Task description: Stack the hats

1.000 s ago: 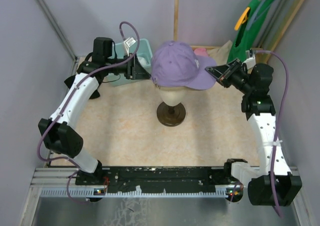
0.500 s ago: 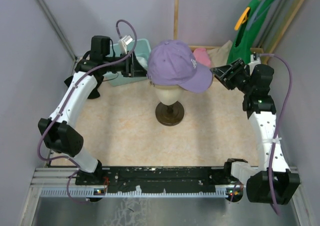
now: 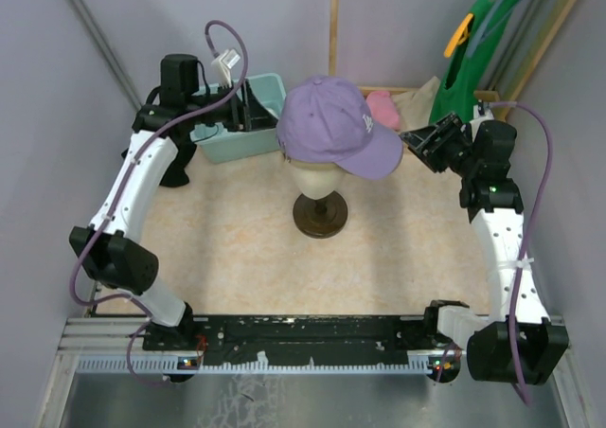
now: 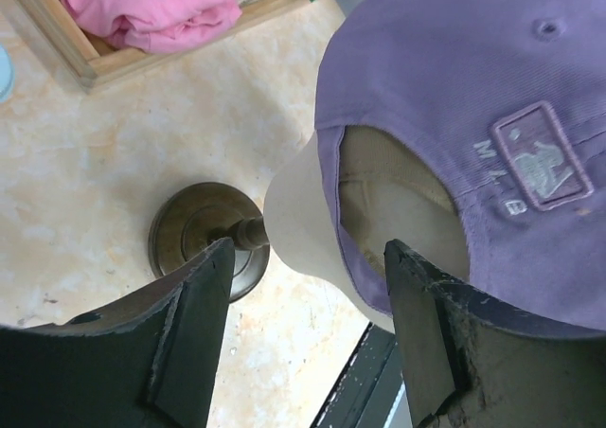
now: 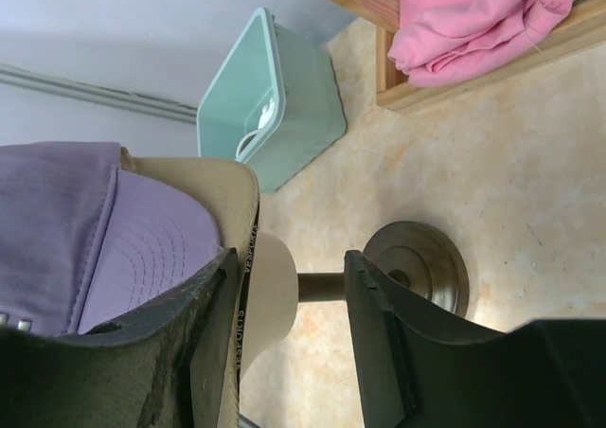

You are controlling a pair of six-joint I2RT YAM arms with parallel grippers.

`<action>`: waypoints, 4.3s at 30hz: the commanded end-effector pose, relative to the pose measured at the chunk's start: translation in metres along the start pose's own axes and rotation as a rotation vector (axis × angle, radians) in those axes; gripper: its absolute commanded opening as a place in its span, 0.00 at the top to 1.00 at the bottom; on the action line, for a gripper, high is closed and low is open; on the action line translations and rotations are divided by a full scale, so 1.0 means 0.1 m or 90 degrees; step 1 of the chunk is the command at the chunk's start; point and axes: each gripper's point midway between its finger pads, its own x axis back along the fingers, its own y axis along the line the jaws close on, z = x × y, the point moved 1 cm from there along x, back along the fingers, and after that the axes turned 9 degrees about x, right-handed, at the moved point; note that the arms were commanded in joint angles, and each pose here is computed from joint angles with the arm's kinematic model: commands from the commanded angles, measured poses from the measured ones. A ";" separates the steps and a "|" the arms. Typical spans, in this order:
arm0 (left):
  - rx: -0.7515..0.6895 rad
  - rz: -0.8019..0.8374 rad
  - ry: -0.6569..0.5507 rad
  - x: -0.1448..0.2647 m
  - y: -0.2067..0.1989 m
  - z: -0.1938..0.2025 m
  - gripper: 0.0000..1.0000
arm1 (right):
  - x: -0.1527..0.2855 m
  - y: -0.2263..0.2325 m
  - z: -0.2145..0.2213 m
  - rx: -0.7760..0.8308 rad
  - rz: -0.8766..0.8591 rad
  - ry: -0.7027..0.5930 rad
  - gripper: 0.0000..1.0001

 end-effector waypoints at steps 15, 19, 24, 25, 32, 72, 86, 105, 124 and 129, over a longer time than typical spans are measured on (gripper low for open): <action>0.117 -0.308 -0.269 0.80 1.16 -0.48 0.23 | 0.00 -0.02 -0.08 0.034 0.010 -0.015 0.29; 0.158 -0.415 -0.323 1.05 1.72 -0.49 0.20 | -0.01 -0.06 -0.04 0.036 0.011 -0.011 0.17; 0.264 -0.547 -0.376 1.44 2.41 -0.28 0.17 | 0.00 -0.10 0.05 0.030 0.003 -0.006 0.11; 0.290 -0.564 -0.388 1.53 2.51 -0.23 0.15 | 0.01 -0.10 0.06 0.030 0.002 -0.008 0.11; 0.389 -0.579 -0.471 2.00 3.05 -0.16 0.01 | 0.02 -0.11 0.08 0.032 -0.002 -0.013 0.05; 0.484 -0.736 -0.353 1.88 4.59 0.15 0.71 | -0.05 -0.33 -0.29 0.019 0.068 -0.065 0.01; 0.350 -0.526 -0.380 1.92 3.37 -0.41 1.00 | -0.04 0.05 -1.08 0.117 0.055 -0.151 0.01; 0.141 -0.138 -0.451 2.14 0.62 -1.16 1.00 | 0.32 2.29 -1.32 0.184 -0.458 -0.102 0.03; -0.006 0.208 -0.176 1.21 -1.36 -1.08 1.00 | 0.60 2.90 -0.62 0.149 -0.517 0.150 0.05; -0.006 0.244 -0.146 1.04 -1.51 -1.01 1.00 | 0.44 2.96 -0.44 0.154 -0.506 0.171 0.06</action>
